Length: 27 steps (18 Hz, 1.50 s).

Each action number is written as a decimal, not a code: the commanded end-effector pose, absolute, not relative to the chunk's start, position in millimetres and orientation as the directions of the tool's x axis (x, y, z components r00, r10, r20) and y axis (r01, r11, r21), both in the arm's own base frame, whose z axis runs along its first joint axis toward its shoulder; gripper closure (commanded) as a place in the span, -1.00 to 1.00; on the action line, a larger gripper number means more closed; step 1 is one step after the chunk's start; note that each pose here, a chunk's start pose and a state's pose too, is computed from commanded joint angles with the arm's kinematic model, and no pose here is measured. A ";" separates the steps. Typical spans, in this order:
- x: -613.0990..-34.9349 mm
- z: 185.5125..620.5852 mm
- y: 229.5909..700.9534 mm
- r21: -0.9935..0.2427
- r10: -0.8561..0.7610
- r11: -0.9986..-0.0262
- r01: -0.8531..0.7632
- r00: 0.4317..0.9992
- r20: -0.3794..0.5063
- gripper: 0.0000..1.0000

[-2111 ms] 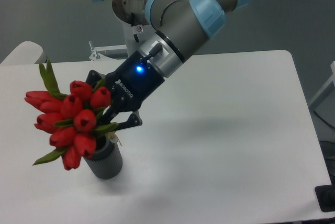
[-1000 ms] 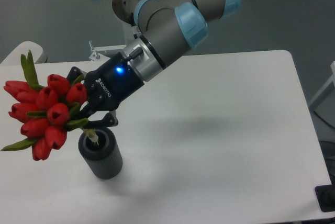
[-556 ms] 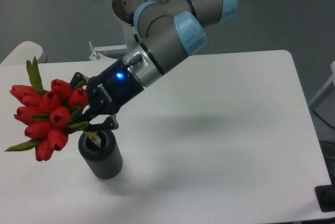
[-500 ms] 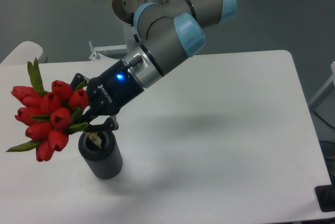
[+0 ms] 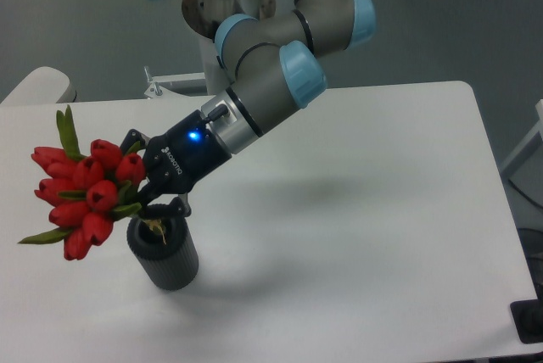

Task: Insert the flowers into the vase
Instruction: 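Lower the tulip stems down into the vase opening, then adjust the tulips upright in the vase while holding them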

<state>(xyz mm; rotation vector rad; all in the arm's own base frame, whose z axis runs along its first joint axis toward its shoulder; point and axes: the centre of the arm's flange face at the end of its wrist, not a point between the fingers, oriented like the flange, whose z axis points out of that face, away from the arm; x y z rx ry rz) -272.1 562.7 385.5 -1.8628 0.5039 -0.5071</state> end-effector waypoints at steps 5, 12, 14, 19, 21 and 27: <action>-272.4 364.9 563.0 -0.940 -0.575 -0.324 -0.108 0.811 0.105 0.42; -268.0 344.9 558.9 -0.936 -0.580 -0.337 -0.098 0.805 0.124 0.41; -268.9 341.3 559.7 -0.935 -0.579 -0.341 -0.094 0.805 0.130 0.40; -271.0 331.7 561.7 -0.933 -0.578 -0.351 -0.080 0.803 0.149 0.33; -272.6 328.1 562.0 -0.932 -0.576 -0.355 -0.075 0.803 0.155 0.25; -278.2 323.4 561.1 -0.930 -0.568 -0.362 -0.066 0.806 0.164 -0.41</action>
